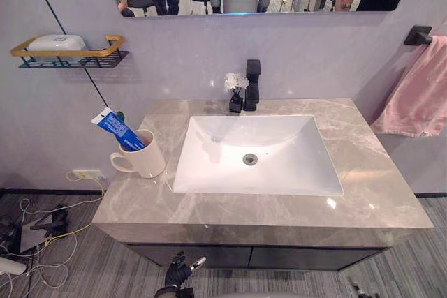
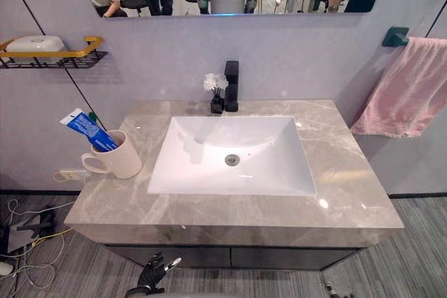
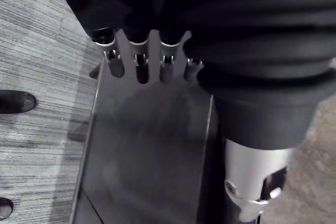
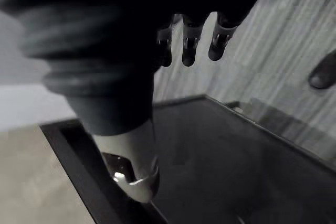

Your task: Organize washtable

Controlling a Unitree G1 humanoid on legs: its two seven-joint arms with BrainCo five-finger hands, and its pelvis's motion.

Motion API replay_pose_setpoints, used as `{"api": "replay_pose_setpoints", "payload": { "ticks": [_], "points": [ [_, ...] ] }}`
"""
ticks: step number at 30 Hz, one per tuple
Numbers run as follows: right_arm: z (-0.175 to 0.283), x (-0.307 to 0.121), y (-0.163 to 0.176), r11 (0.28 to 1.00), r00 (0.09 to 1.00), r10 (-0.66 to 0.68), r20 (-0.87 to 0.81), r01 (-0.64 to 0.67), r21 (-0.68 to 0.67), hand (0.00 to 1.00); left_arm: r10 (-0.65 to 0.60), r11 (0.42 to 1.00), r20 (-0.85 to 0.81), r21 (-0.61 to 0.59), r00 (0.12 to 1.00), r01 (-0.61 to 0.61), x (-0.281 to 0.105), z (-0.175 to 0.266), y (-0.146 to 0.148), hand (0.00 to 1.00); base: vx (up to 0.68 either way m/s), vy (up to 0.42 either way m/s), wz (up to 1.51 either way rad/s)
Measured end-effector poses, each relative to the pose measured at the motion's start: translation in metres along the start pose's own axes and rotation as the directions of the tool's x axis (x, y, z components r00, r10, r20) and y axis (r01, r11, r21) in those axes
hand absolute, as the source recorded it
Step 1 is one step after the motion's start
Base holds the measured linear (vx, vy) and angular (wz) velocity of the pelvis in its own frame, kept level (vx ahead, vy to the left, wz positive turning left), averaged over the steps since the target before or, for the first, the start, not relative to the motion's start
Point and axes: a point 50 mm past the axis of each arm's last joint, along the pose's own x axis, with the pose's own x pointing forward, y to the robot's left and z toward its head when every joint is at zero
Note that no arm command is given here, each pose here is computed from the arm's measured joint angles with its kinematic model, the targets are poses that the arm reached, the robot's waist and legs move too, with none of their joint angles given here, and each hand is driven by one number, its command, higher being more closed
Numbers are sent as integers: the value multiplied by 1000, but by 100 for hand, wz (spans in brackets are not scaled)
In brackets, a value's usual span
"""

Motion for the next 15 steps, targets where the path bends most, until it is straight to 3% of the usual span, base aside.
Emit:
{"api": "replay_pose_setpoints", "payload": {
  "ticks": [5,15],
  "points": [
    [-28,-3,6,986,987,61,-146,-83,-146,0,-1,1000,-11,24,1000,2,3,1,3,0,46,-6,8],
    [-26,4,21,937,976,122,-182,-174,-303,0,9,995,-27,98,1000,-7,5,1,14,0,3,-3,8]
  ]
}}
